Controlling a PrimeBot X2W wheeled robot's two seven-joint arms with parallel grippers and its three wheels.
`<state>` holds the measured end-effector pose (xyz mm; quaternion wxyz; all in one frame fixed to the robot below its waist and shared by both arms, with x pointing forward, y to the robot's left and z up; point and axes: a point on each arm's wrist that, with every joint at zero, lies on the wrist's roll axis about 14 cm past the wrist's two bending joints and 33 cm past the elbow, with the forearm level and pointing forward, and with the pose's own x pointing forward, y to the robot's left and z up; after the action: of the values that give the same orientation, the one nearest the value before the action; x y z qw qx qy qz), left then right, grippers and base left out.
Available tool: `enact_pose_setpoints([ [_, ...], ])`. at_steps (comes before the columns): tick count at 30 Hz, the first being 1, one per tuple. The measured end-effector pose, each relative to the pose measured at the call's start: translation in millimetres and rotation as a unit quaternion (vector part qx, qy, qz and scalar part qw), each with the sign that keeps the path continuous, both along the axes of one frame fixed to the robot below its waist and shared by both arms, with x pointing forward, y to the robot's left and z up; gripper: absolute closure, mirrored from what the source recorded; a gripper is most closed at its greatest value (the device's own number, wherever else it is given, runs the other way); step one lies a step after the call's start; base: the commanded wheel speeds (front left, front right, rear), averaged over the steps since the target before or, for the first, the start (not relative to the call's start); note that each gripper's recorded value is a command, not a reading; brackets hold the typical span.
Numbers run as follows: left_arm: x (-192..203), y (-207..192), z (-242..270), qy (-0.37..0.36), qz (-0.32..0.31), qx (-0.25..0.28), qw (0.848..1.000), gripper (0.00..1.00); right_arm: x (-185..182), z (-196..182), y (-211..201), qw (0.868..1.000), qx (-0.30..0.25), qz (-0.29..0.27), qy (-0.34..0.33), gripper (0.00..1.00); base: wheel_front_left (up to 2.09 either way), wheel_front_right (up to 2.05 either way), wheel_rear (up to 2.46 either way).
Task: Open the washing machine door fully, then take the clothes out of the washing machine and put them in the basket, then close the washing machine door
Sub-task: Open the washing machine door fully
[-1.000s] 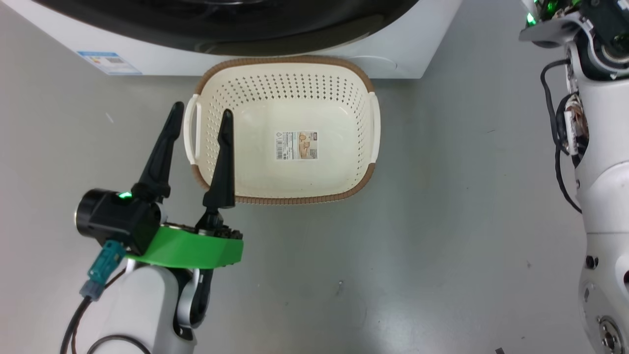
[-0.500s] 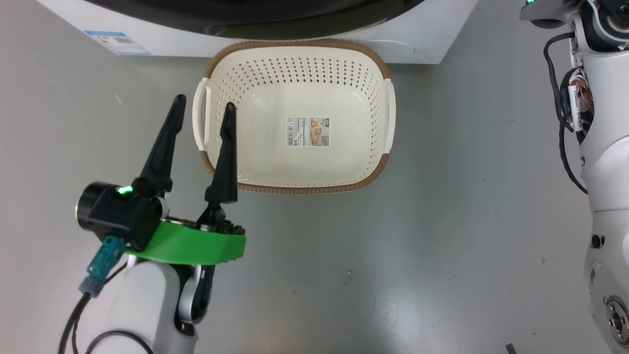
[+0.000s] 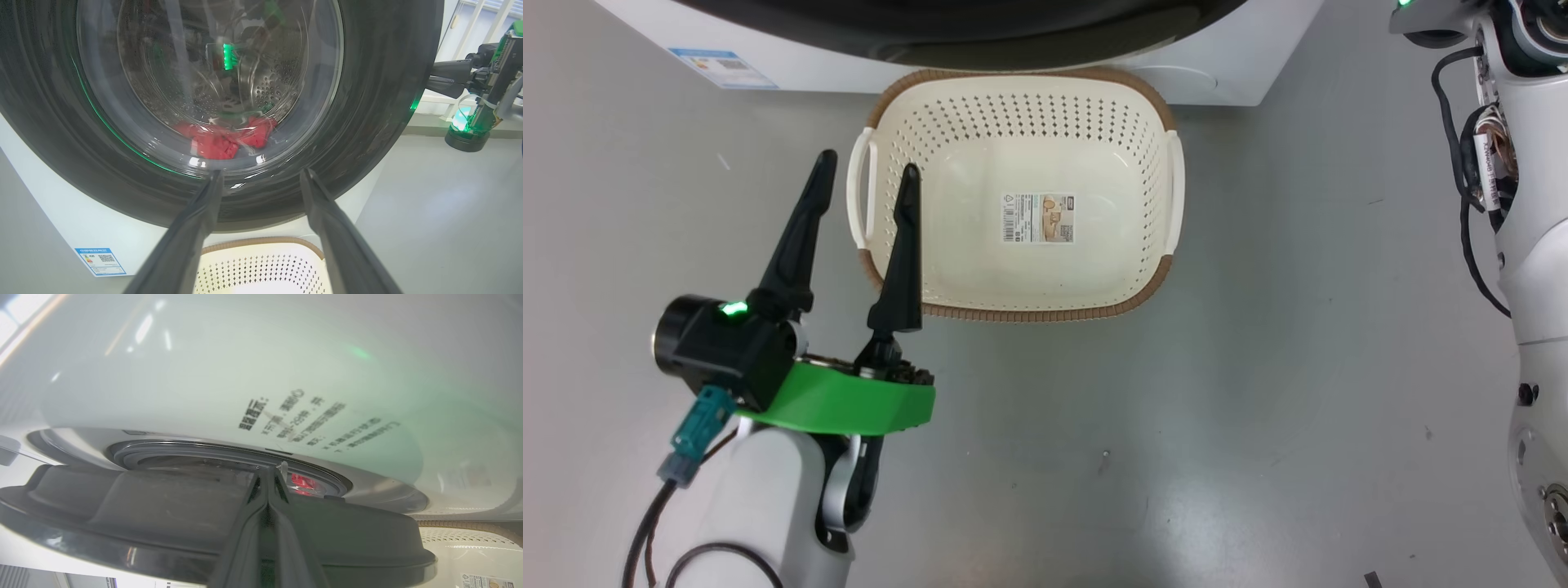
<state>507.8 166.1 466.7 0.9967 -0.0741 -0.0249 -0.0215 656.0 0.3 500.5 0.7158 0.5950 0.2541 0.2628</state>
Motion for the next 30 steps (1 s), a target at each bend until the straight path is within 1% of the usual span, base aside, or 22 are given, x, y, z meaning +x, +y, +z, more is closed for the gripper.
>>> enact_pose_setpoints([
  [16, 0.8, -9.2, 12.6, -0.015, -0.010, -0.006, 1.000, 0.00, -19.8, 11.8, 3.7, 1.000, -0.013, 0.023, -0.015, 1.00, 0.00, 0.00, 0.00],
  [30, -4.9, -13.2, 35.3, -0.037, -0.015, -0.006, 0.999, 0.00, -54.1, 13.5, 5.0, 0.999, -0.020, 0.046, -0.006, 1.00, 0.00, 0.00, 0.00],
])
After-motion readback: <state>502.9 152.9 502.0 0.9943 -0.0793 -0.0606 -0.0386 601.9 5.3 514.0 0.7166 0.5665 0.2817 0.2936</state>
